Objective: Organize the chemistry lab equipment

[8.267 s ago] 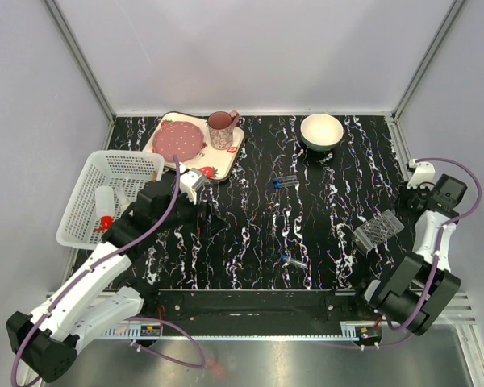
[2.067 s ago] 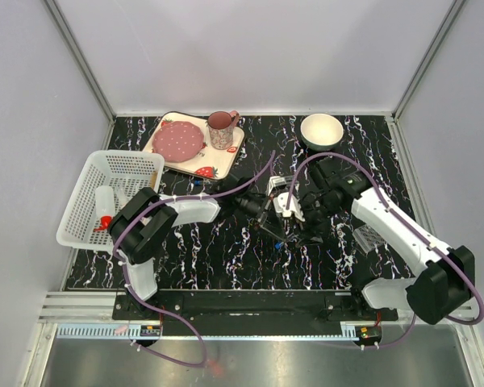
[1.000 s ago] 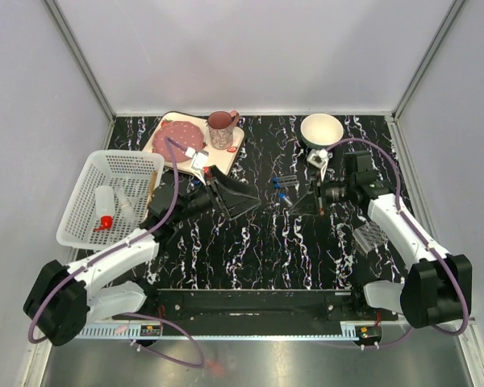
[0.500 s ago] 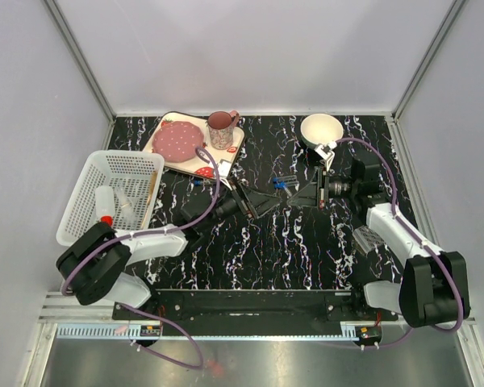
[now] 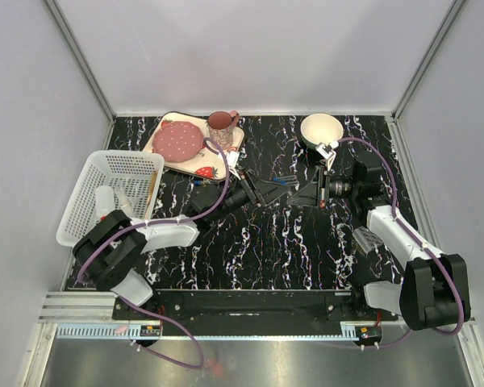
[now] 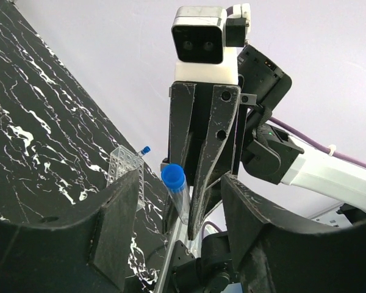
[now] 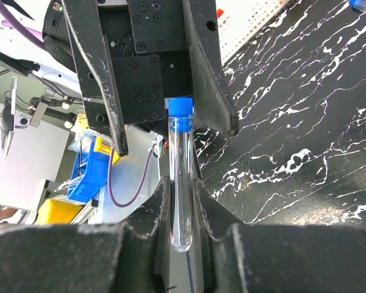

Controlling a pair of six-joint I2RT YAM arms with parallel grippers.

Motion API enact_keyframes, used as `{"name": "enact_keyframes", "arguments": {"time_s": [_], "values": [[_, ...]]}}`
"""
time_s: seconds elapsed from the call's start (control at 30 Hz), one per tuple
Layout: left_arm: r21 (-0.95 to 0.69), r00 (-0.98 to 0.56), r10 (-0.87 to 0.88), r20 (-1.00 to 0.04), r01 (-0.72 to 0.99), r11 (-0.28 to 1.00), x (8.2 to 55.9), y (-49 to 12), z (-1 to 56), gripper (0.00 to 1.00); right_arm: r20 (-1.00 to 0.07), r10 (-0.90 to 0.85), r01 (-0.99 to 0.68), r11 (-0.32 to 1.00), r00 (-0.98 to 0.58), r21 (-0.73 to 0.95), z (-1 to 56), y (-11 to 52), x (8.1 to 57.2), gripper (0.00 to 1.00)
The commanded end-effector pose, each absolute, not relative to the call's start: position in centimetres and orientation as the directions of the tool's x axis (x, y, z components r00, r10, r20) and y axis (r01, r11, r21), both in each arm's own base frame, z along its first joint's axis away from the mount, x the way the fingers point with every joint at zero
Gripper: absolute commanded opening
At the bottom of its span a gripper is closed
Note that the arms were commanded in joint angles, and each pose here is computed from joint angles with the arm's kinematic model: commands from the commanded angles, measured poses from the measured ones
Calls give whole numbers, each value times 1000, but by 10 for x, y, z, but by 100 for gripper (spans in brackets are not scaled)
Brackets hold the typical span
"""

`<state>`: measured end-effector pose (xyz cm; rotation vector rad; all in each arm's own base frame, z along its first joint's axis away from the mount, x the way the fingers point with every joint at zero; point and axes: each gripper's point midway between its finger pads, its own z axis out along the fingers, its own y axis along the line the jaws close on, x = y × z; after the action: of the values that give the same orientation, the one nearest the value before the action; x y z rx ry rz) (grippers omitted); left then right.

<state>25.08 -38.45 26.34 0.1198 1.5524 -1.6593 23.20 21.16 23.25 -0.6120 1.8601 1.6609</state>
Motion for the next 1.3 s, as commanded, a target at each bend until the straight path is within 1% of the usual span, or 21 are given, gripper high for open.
{"name": "enact_keyframes", "arguments": {"time_s": [0.0,0.03,0.1,0.13,0.23,0.37,0.4,0.47,0.5,0.6,0.77,0.9,0.93,1.03,1.1,1.13,1.27], "values": [[-733,-614,-523,-592,679,32,243,-391,301,57,-726,35,-721,94,-687,687,246,211,227,15],[-731,-612,-521,-594,682,31,242,-392,301,56,-721,36,-715,95,-693,692,245,211,228,15],[-731,-614,-520,-595,681,32,241,-393,300,45,-720,40,-715,95,-692,693,246,211,229,15],[-736,-618,-518,-591,676,34,241,-394,298,43,-716,41,-711,95,-697,697,245,211,229,15],[-739,-616,-523,-589,673,39,241,-395,296,43,-713,46,-707,92,-700,701,247,211,231,15],[-734,-613,-524,-591,678,34,240,-397,300,37,-709,46,-704,92,-703,704,246,211,231,16],[-734,-614,-522,-592,678,36,240,-397,299,33,-709,47,-704,93,-703,704,246,211,231,16],[-734,-614,-520,-594,679,37,241,-397,299,29,-709,46,-704,93,-703,704,245,211,231,16],[-731,-611,-522,-596,681,39,241,-397,299,25,-708,45,-703,92,-704,705,245,211,230,16],[-727,-606,-518,-603,685,45,241,-397,299,21,-713,41,-708,90,-700,701,243,211,227,18],[-725,-613,-499,-612,687,45,243,-394,297,17,-725,26,-721,87,-689,688,240,210,220,22],[-716,-614,-484,-624,697,39,244,-389,298,14,-736,12,-733,77,-677,676,239,209,215,27],[-710,-618,-465,-634,703,35,244,-388,297,14,-737,9,-734,77,-676,674,238,209,215,32],[-697,-629,-397,-668,716,38,242,-386,291,13,-751,-16,-750,63,-660,658,233,208,209,37],[-686,-626,-369,-687,726,47,241,-383,288,13,-773,-39,-773,64,-633,631,235,208,205,38],[-681,-628,-332,-704,730,61,240,-380,279,13,-771,-64,-773,75,-634,630,225,207,199,39],[-660,-630,-227,-743,746,90,233,-374,262,13,-799,-81,-803,83,-595,590,232,205,195,39]]}}
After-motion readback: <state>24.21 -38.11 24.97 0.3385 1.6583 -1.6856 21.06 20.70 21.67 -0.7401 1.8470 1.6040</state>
